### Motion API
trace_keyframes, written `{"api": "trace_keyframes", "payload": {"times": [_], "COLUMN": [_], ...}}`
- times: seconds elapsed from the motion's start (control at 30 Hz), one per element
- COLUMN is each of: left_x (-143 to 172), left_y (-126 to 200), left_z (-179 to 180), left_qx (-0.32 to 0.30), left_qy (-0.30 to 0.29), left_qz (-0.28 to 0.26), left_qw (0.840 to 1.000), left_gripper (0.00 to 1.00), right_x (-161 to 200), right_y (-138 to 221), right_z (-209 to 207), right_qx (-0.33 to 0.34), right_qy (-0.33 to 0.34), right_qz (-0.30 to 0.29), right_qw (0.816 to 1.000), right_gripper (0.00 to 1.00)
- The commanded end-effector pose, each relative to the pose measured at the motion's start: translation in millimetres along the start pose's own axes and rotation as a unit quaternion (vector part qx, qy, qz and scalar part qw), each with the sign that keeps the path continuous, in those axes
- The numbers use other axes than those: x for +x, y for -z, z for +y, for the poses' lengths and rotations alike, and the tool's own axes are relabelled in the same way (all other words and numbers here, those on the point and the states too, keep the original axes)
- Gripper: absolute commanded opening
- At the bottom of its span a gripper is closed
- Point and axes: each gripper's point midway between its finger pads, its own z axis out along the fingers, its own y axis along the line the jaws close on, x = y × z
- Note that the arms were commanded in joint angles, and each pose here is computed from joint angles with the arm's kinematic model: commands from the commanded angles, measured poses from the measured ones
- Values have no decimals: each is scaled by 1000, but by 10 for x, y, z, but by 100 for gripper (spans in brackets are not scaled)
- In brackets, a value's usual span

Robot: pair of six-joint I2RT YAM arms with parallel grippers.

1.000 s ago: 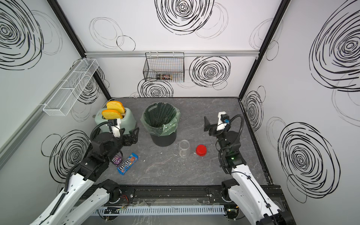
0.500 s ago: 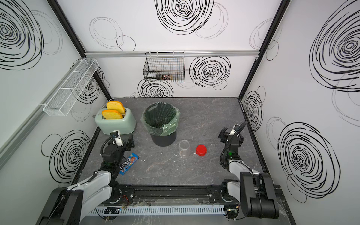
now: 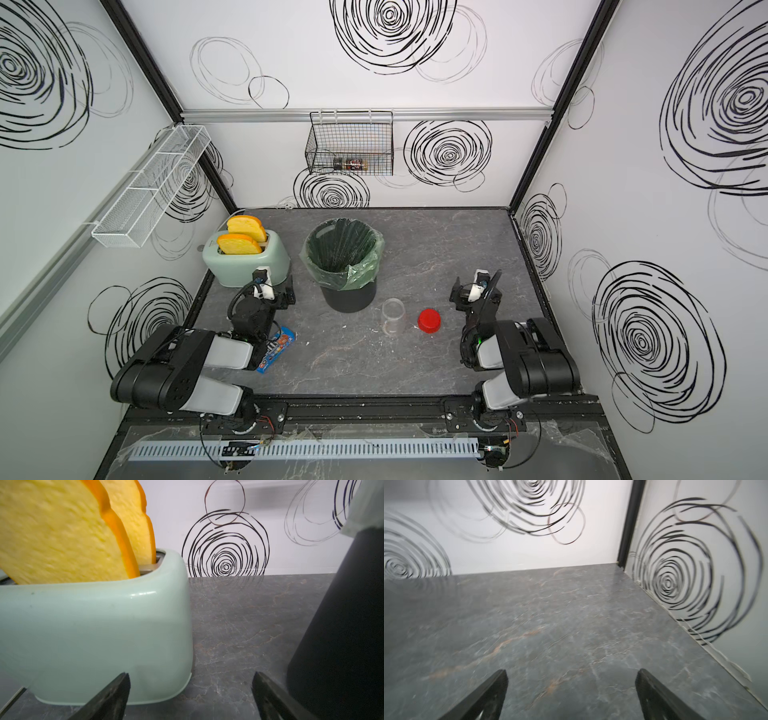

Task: Empty expired oatmeal from jars
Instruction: Reset both arms

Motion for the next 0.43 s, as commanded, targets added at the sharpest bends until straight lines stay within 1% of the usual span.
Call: {"api": "trace_keyframes", "payload": {"times": [0.0,0.03,0.1,0.17,0.23,0.4], "left_x": [-223,-214,-215,-217,-198,-215], "left_y": [-61,-63,-61,-76,-100,-78], "left_z": [-25,-25,-26,-27,-38,-28], "left_qx": [21,21,21,21,28,29], "left_qy": [9,9,9,9,10,11], "left_qz": [-33,-30,-31,-30,-26,-30], "left_qw": [999,999,999,999,999,999], "left_gripper": [96,96,96,96,96,96], "right_x": [-368,-313,-332,-311,-319,-292], "right_y": [-59,-145,-178,-200,-181,-241], "right_z": [-23,-18,-45,-48,-44,-54], "right_qx": [11,4,1,9,8,5], "right_qy": [0,-12,-5,-11,-9,-14], "right_qz": [-51,-18,-30,-16,-23,-8], "right_qw": [999,1000,1000,1000,1000,1000], "right_gripper": [98,98,98,98,98,98]}}
